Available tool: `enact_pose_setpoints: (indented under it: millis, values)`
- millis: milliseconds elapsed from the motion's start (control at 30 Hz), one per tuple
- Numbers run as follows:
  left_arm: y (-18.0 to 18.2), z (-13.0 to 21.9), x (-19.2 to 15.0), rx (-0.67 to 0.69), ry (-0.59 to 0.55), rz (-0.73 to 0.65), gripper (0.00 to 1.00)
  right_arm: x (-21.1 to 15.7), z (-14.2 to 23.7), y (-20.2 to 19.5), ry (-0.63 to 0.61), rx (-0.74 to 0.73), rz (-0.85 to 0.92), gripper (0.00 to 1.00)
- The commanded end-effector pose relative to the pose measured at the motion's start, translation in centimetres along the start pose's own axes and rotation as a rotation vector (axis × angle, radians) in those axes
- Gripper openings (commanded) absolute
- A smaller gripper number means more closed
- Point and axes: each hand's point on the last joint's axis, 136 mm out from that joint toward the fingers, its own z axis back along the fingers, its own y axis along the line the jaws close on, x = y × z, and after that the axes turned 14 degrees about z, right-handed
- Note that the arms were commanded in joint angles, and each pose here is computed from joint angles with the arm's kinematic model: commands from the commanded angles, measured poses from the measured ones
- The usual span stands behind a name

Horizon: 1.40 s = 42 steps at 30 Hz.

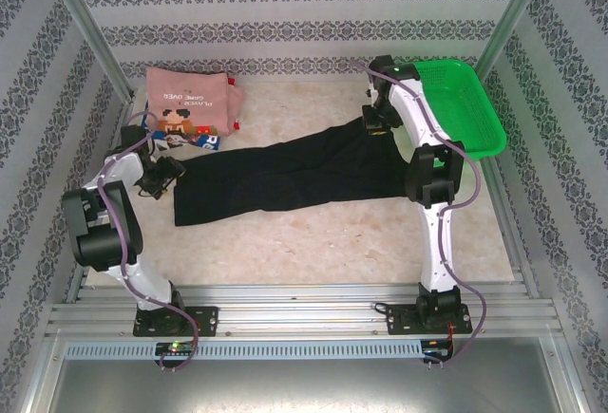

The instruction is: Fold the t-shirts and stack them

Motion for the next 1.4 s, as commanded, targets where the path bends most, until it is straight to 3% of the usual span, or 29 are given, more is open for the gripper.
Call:
enact_pose_setpoints:
  millis: [0,100,233,333,500,633,833,933,1033,1133,1367]
  values:
    - [-0.3,5.2,-1.0,-0.034,-0.058,-0.012,0.71,2.8,0.3,0.7,-0.105,0.094,-0.112,0.11]
    - [1.8,7.1,-4.3,-0.036,-0.018,0.018,0.75,5.9,2.1,1.1,-0.243,0.244,-0.226,0.29]
    - [5.5,7.2,-7.8,0.019,0.025,0.051,0.76,8.4,6.6,1.5,-0.396,0.390,-0.273,0.53]
    - [6.9,5.9,-8.8,0.041,0.049,0.082,0.75,6.8,9.7,1.8,-0.409,0.395,-0.229,0.64]
    - [6.2,3.2,-7.7,0.002,0.034,0.131,0.72,-0.2,12.2,1.7,-0.355,0.338,-0.178,0.78]
    - [5.5,0.8,-7.4,-0.019,0.044,0.155,0.68,-6.8,10.6,0.6,-0.255,0.285,-0.231,0.80]
    - [6.6,-2.3,-7.9,0.052,0.067,0.157,0.50,-13.4,6.5,0.2,-0.135,0.260,-0.309,0.79]
    - [7.6,-2.5,-7.1,0.104,0.026,0.137,0.28,-14.3,5.0,0.3,-0.114,0.264,-0.329,0.77]
    - [7.7,-2.7,-6.5,0.132,0.017,0.107,0.13,-14.4,3.9,0.7,-0.094,0.282,-0.337,0.74]
    - [8.6,-1.8,-6.5,0.168,0.009,0.085,0.07,-14.3,3.3,1.2,-0.082,0.298,-0.336,0.73]
    - [12.8,2.0,-6.5,0.238,-0.034,0.087,0.06,-12.3,3.0,4.7,-0.078,0.342,-0.287,0.72]
